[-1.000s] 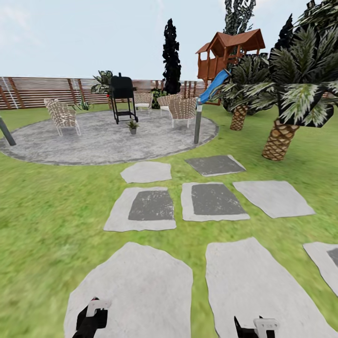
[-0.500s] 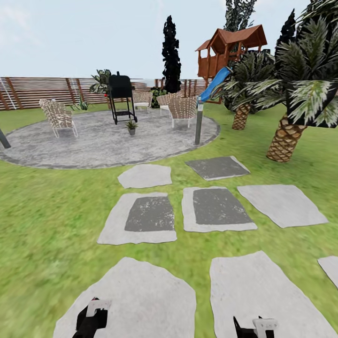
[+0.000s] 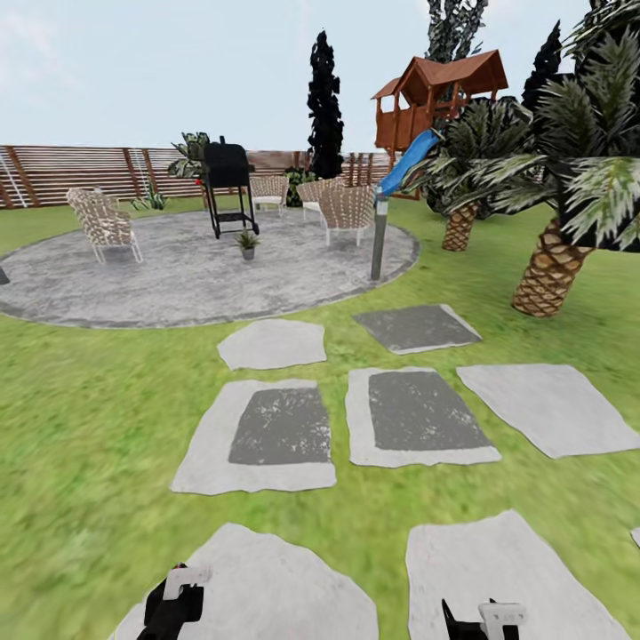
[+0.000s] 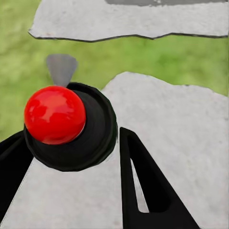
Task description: Pick up the pesticide atomizer in the garden and spray insectifuge to fully cover both potted plants in the garden.
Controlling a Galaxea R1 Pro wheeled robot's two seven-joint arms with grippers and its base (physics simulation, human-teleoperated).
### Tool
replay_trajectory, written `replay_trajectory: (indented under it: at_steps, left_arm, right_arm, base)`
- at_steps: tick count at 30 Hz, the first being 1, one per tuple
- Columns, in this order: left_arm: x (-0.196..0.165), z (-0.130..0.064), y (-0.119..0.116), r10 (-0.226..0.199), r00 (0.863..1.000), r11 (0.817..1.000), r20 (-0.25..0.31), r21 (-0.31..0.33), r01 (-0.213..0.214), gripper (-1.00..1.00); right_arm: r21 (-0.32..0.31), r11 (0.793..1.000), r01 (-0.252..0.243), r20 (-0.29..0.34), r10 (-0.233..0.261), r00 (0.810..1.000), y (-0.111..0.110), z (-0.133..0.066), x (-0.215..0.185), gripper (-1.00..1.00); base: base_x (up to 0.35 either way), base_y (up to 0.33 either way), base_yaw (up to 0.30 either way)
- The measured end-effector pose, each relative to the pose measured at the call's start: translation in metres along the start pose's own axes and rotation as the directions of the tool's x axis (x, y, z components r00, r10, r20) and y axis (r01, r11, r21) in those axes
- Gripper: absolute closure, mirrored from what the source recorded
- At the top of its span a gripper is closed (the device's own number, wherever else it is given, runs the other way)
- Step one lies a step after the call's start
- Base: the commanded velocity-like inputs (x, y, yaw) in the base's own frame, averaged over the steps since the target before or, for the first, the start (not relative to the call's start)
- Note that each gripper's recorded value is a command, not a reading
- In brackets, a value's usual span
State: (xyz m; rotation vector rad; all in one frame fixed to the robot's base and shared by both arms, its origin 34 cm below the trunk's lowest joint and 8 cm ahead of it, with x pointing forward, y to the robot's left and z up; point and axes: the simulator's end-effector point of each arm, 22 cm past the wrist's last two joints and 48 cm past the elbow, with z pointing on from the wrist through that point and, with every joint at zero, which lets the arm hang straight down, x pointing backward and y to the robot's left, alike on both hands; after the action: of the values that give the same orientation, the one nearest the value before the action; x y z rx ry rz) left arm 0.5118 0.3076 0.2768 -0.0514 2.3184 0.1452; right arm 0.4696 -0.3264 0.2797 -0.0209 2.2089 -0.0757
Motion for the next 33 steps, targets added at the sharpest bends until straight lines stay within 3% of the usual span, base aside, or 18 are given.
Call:
replay_trajectory:
  at_steps: [14, 33]
  left_arm:
    - [-0.0009, -0.0001, 0.0001, 0.0, 1.0, 1.0, 0.002, 0.0, 0.0, 1.0]
    - [-0.0001, -0.0004, 0.0, 0.0, 1.0, 1.0, 0.001, 0.0, 0.0, 1.0]
  right_arm:
    - [-0.004, 1.0, -0.002, 0.001, 0.002, 1.0, 0.0033, 0.0001, -0.0007, -1.0]
    - [0.0, 1.0, 0.001, 0.001, -0.001, 1.0, -0.0004, -0.0002, -0.0003, -1.0]
  base:
    - [0.341, 0.0, 0.107]
    - [0.341, 0.0, 0.003]
